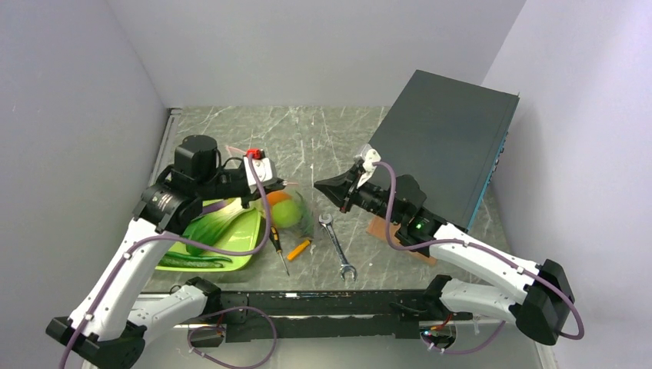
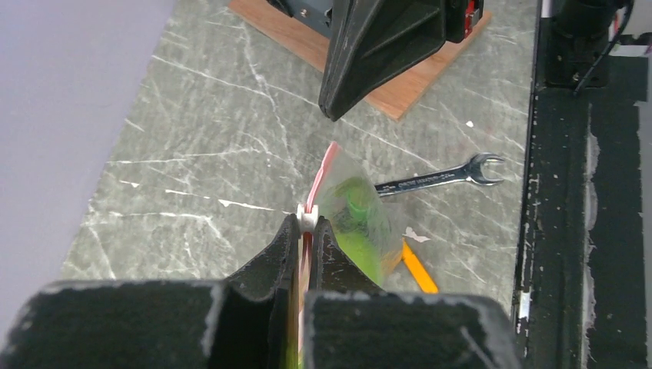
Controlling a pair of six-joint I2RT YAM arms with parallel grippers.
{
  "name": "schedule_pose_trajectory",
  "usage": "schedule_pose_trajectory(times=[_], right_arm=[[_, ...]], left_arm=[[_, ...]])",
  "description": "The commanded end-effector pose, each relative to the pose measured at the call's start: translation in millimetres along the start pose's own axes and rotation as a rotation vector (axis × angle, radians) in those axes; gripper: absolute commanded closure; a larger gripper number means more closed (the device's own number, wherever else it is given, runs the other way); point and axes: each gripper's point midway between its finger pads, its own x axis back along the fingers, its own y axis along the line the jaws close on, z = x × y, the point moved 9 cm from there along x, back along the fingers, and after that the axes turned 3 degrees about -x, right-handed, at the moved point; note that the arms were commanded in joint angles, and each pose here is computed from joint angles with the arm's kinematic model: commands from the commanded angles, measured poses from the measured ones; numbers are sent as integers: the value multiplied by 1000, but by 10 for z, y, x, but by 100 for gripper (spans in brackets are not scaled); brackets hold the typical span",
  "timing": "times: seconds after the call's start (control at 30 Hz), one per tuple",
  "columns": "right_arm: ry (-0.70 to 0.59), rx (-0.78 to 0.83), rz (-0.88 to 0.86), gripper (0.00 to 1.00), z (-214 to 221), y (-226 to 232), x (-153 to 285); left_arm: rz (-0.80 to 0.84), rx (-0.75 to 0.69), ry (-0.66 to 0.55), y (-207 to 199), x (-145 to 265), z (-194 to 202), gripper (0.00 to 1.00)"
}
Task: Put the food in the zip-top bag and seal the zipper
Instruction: Zip the zipper food storage bag at the center of the board.
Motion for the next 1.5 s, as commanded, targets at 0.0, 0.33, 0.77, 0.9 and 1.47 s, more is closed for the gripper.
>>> schedule_pose_trajectory(times=[0.0,0.33,0.77,0.9,1.47], right_arm=[[31,112,-149,100,-168,108,-10],[213,167,-354,55,-268,197,-282],[210,193,-372,90,-385,221,-398],[228,204,-365,91,-378,257,-451],[-126,37,203,100,-353,20,98]], left_arm=[[82,-9,-48,42,-32,-139,100],[158,26,-97,31,-85,-206,100],[179,42,-104,31,-95,-233,100],[183,50,-102,35,-104,-230,100],[-293,3,106,153,176,89,100]])
